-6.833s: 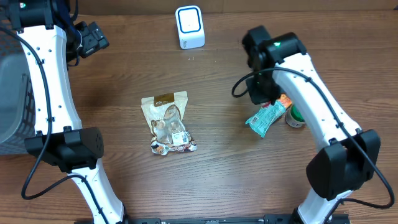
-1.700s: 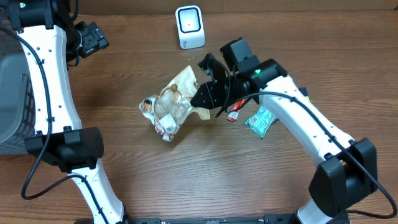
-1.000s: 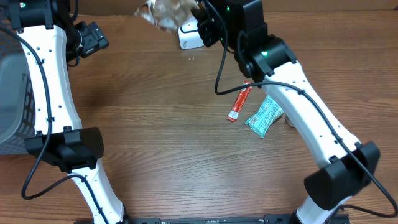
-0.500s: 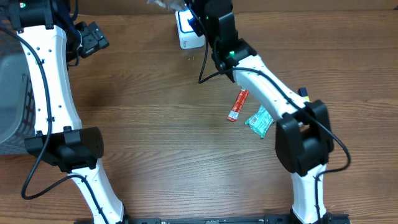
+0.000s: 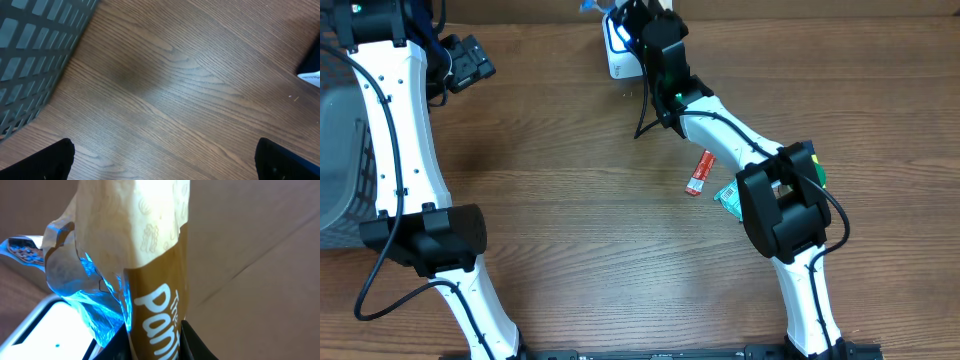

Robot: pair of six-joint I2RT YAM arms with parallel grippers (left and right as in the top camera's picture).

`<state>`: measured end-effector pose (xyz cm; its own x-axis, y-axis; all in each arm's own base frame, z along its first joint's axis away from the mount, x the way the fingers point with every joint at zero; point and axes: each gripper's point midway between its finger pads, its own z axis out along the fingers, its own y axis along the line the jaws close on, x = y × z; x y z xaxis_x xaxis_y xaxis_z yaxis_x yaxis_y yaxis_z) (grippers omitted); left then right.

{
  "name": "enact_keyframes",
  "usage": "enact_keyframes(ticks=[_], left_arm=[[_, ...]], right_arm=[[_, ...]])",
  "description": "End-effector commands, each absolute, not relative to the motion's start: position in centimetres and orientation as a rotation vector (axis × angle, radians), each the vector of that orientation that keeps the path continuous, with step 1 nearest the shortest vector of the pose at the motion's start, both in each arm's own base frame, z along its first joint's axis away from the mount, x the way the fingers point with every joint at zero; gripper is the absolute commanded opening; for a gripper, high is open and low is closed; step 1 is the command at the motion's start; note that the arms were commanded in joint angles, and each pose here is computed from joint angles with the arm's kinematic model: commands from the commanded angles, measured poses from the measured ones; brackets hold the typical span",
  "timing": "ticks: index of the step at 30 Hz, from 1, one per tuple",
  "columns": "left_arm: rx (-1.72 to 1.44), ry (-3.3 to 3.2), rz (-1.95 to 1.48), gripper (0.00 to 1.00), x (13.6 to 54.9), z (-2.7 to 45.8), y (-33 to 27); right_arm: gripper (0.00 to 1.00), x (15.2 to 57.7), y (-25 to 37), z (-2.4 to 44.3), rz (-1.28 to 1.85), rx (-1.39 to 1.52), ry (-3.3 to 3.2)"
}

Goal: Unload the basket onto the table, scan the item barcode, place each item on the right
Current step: 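Hold the Pantree bag in front of the white scanner, then lower the Pantree bag onto the table center and release it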

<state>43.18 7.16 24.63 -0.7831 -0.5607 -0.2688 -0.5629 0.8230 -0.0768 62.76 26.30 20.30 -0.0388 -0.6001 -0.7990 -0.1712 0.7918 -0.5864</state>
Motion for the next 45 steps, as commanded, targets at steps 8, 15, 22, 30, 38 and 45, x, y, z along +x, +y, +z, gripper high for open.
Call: enact_keyframes(ticks=[8, 15, 22, 30, 38, 45], left_arm=[[-0.823, 2.74, 0.013, 1.0, 43.1, 24.6, 6.8], [-0.825, 2.74, 0.013, 1.0, 43.1, 24.6, 6.8], [-0.823, 2.74, 0.013, 1.0, 43.1, 24.6, 6.8], [-0.823, 2.74, 0.014, 1.0, 43.1, 24.6, 6.8], [-0.823, 2.74, 0.013, 1.0, 43.1, 24.6, 6.8], [-0.823, 2.74, 0.013, 1.0, 43.1, 24.6, 6.8]], right_arm=[[0.04, 62.3, 27.1, 19.4, -0.401, -0.662, 1.636], [0.03, 61.0, 29.6, 18.9, -0.376, -0.712, 1.639], [0.04, 59.3, 32.3, 17.7, -0.352, -0.783, 1.658], [0.04, 58.3, 31.8, 14.7, -0.329, -0.809, 1.785], [0.04, 58.1, 31.4, 18.7, -0.257, -0.688, 1.77], [0.04, 56.0, 28.6, 27.2, -0.11, -0.463, 1.793]])
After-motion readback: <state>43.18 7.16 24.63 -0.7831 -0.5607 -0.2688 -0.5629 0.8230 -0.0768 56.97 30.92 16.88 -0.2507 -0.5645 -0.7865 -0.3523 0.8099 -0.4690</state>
